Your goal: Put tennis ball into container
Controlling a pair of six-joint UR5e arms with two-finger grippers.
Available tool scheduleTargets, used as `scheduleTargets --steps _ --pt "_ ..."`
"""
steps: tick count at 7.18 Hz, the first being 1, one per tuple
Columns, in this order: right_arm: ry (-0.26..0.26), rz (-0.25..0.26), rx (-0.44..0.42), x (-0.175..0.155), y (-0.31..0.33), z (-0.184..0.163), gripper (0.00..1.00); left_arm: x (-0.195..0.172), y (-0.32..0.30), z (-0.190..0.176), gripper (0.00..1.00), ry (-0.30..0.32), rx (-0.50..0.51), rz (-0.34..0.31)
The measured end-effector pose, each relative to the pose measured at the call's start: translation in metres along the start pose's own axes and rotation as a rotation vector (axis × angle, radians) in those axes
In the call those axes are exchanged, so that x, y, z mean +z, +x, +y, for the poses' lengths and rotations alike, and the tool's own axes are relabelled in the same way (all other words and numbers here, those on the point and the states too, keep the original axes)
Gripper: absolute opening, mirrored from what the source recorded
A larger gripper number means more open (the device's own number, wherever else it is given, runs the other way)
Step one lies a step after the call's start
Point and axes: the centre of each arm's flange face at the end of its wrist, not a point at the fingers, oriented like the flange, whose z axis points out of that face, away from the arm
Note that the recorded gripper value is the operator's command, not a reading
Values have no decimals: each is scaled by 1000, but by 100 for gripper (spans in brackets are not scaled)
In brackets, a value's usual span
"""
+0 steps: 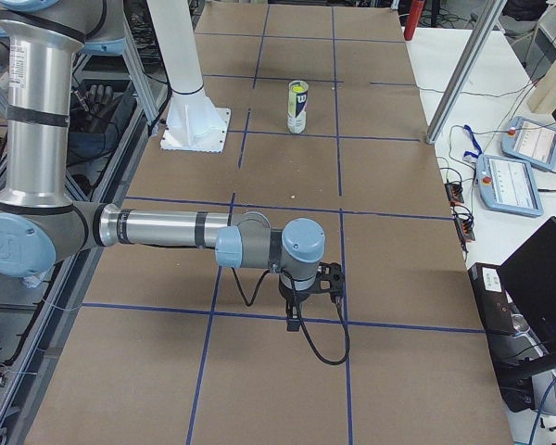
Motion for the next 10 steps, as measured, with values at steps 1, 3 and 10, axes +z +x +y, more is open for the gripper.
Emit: scheduleTargets --steps 1,3,10 --pt "0 0 0 0 0 0 100 0 -1 2 100 3 -2 0" --pt "0 0 0 0 0 0 100 -5 2 -3 100 14 6 -2" --pt "0 0 0 0 0 0 100 -23 19 -14 100 48 52 -19"
